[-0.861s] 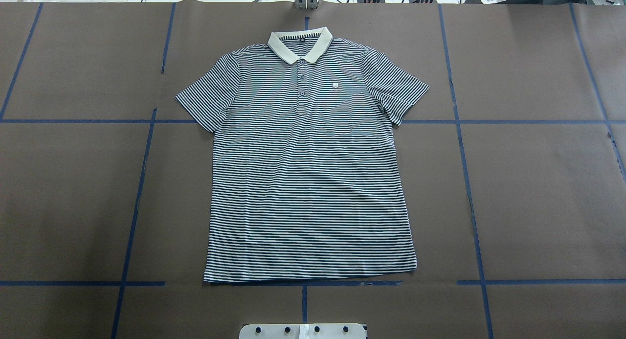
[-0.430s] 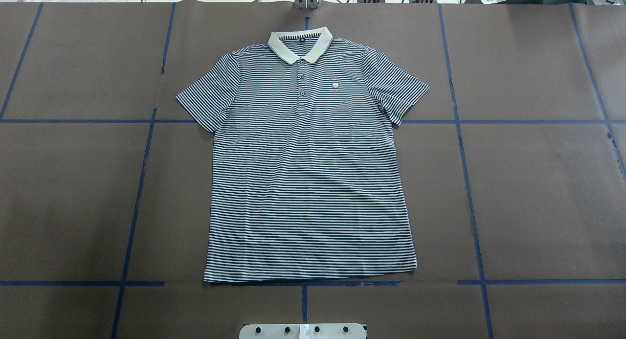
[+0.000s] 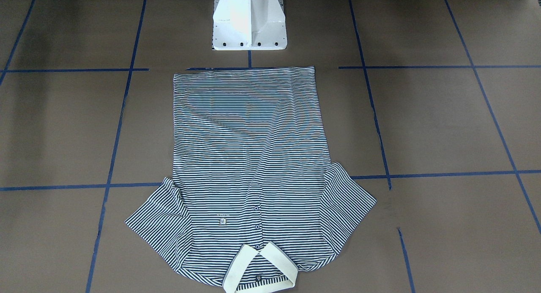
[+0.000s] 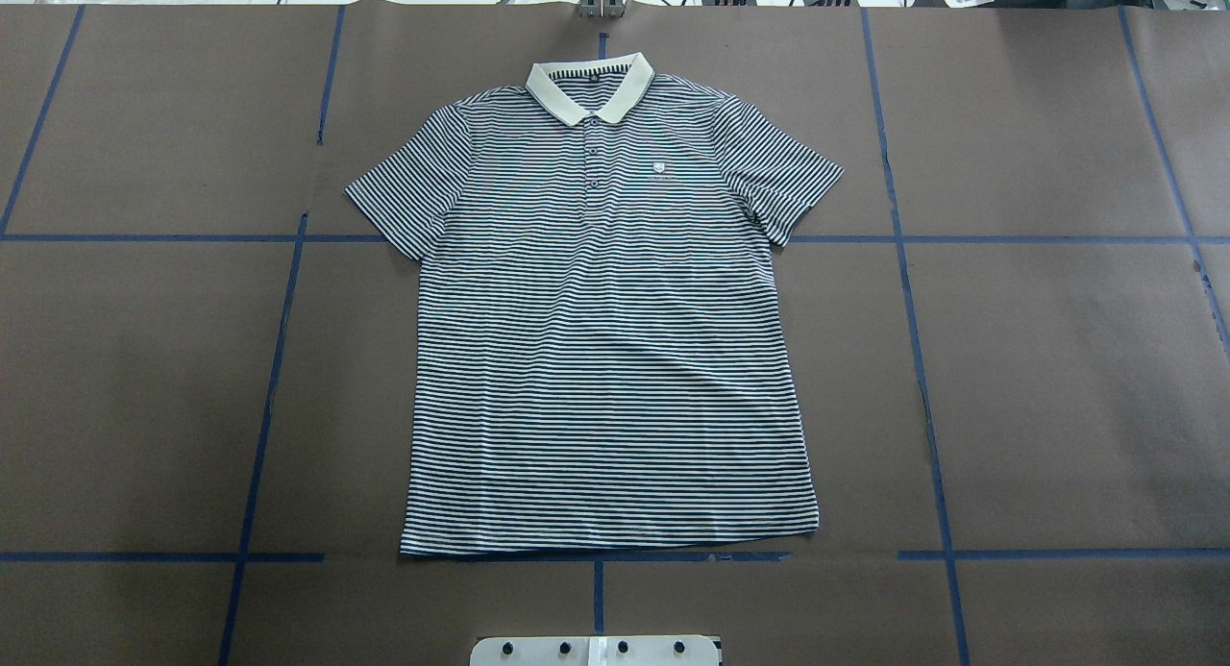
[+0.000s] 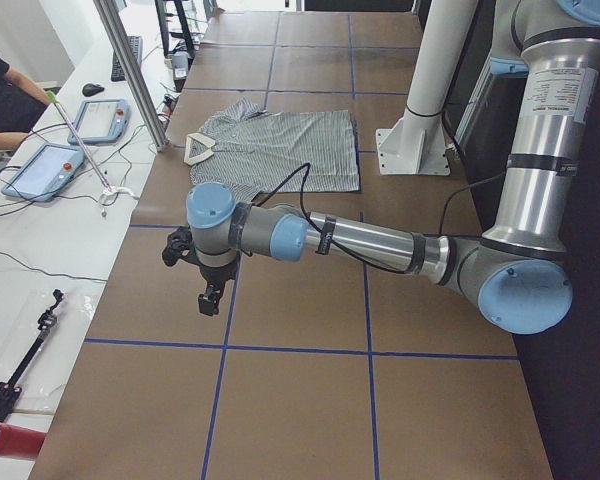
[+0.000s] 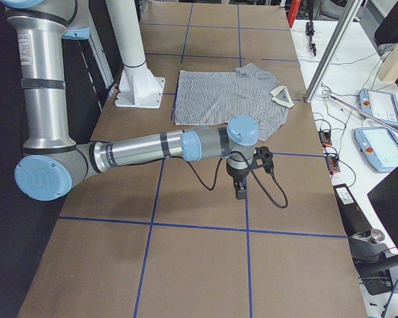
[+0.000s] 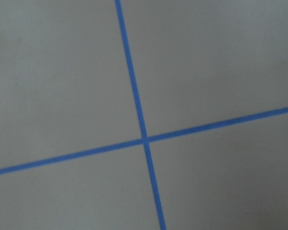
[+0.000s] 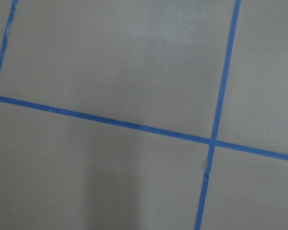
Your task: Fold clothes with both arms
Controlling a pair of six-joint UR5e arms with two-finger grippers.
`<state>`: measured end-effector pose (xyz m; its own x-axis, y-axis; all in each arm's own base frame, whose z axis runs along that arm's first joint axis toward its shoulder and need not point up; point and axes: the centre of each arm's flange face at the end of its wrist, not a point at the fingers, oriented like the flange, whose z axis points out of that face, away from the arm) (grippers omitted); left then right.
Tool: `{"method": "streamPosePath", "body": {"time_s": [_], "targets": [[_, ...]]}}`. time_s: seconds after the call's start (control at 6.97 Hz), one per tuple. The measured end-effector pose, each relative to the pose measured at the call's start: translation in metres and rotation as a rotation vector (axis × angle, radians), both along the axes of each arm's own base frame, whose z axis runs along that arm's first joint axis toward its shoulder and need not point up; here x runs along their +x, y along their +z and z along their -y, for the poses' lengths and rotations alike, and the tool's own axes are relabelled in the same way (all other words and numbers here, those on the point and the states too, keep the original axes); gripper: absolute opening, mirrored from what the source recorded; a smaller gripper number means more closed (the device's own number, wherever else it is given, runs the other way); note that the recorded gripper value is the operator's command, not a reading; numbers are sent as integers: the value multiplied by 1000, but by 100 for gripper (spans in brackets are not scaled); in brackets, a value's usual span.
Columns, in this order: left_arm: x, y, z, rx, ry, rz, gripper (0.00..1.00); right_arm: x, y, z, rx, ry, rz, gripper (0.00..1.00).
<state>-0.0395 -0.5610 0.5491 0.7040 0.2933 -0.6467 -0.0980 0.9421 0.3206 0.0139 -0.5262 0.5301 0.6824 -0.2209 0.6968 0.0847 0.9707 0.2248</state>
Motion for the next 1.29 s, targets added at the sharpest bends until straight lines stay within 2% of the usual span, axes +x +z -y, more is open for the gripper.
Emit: {"method": "streamPosePath", "body": {"time_s": [0.14, 0.29, 0.43, 0.72, 0.86, 1.0, 1.29], "targets": [[16, -10, 10, 106, 30, -23, 100, -22, -12, 15, 49, -33, 27, 100], [34, -15, 15, 195, 49, -42, 100, -44, -12, 27, 80, -33, 57, 100], [45, -22, 23, 216, 34, -63, 100, -75, -15, 40, 70, 1, 97, 100], [81, -42, 47, 197, 6, -91, 100, -175, -53, 78, 13, 27, 157, 100], [102, -54, 57, 209, 0, -70, 100, -228, -76, 97, -4, 49, 141, 100], [122, -68, 68, 219, -19, -43, 100, -273, -92, 102, -5, 87, 115, 100], [146, -79, 77, 200, -58, -30, 100, -335, -108, 112, 15, 131, 80, 100]]}}
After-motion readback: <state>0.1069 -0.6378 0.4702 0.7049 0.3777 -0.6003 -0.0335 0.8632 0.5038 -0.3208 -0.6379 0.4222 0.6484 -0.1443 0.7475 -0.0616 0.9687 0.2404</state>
